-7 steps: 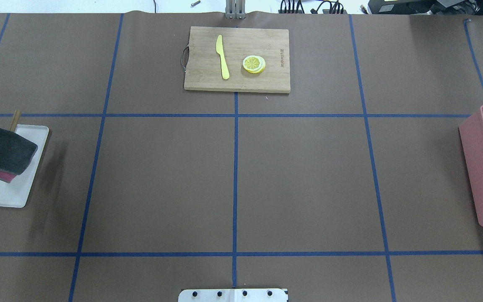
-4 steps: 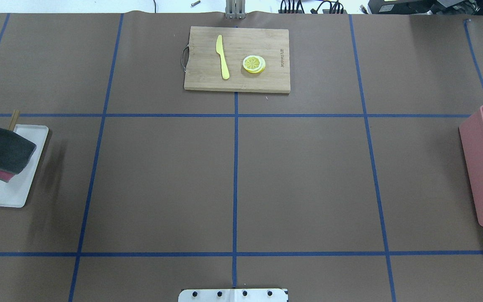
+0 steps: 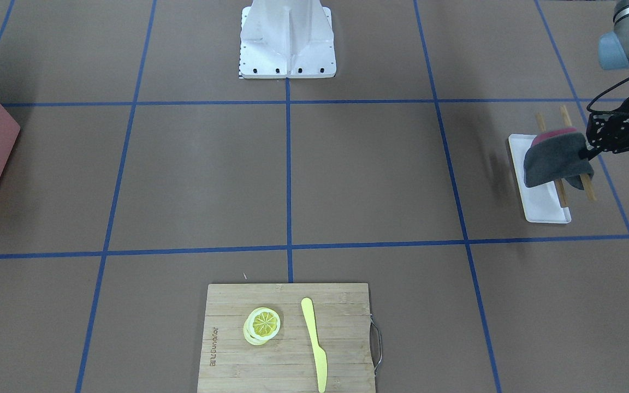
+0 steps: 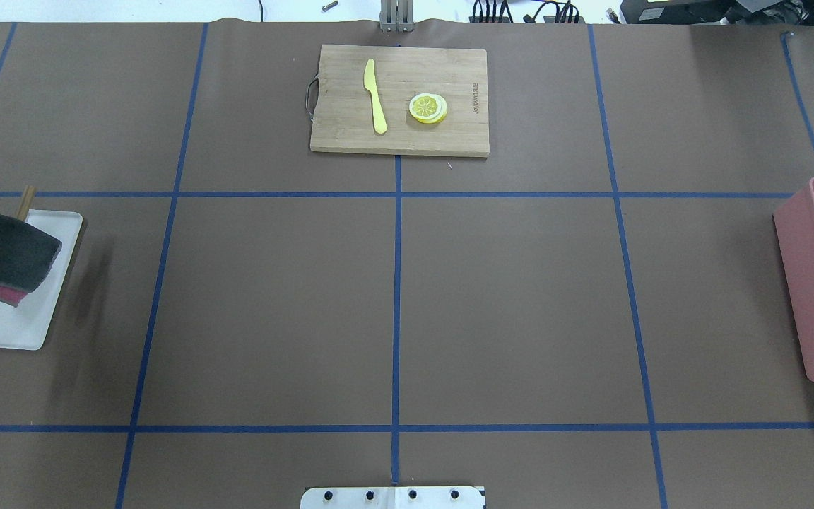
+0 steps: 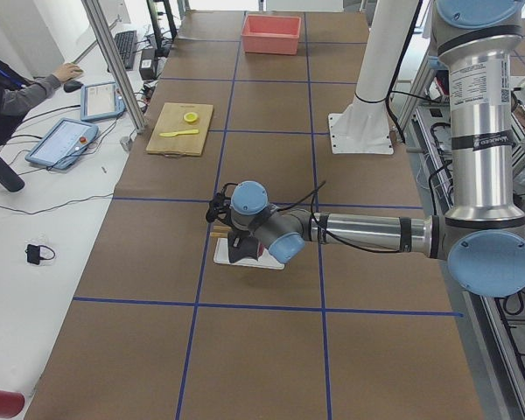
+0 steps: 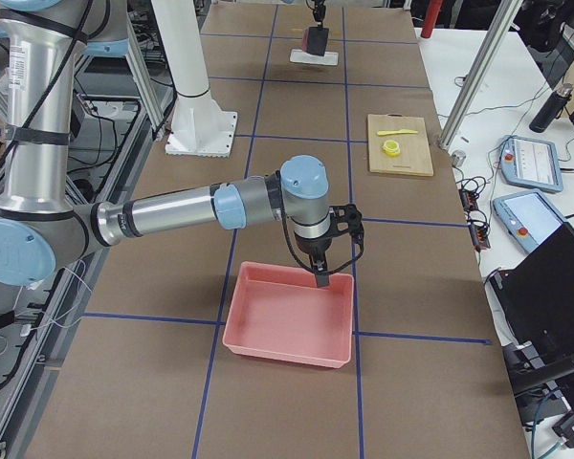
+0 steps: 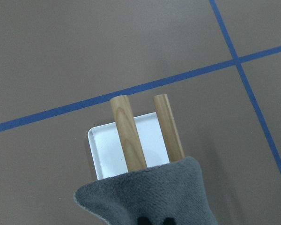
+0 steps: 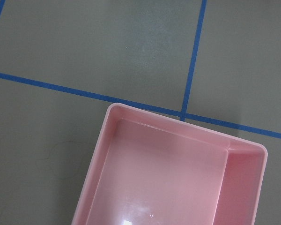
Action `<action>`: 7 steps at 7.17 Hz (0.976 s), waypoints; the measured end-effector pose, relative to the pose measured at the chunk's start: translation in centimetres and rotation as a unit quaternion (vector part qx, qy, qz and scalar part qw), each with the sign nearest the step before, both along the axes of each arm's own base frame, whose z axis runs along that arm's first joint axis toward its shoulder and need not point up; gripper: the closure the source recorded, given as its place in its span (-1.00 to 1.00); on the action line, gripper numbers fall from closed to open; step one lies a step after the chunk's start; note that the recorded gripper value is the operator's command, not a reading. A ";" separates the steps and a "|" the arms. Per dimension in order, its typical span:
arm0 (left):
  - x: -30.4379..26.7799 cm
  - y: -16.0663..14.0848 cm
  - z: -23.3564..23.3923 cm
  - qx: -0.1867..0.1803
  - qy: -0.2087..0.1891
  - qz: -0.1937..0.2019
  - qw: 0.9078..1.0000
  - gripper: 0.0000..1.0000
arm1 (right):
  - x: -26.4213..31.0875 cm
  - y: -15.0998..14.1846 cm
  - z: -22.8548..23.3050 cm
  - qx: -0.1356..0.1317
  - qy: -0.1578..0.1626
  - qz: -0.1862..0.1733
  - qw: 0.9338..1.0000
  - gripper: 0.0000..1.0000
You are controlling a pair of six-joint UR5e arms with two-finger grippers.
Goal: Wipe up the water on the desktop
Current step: 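Lift the grey cloth off the white tray with the left gripper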
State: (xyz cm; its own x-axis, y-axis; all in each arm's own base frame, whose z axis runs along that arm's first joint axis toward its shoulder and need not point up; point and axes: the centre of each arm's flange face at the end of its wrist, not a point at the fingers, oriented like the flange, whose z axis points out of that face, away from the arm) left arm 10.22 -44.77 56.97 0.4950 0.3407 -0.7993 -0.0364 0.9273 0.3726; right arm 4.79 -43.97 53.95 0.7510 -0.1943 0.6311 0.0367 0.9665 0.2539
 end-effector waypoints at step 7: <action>-5.1 -6.0 -9.9 -0.058 0.086 -0.160 0.982 1.00 | -5.6 -1.9 -5.1 0.061 -0.040 0.026 0.997 -0.98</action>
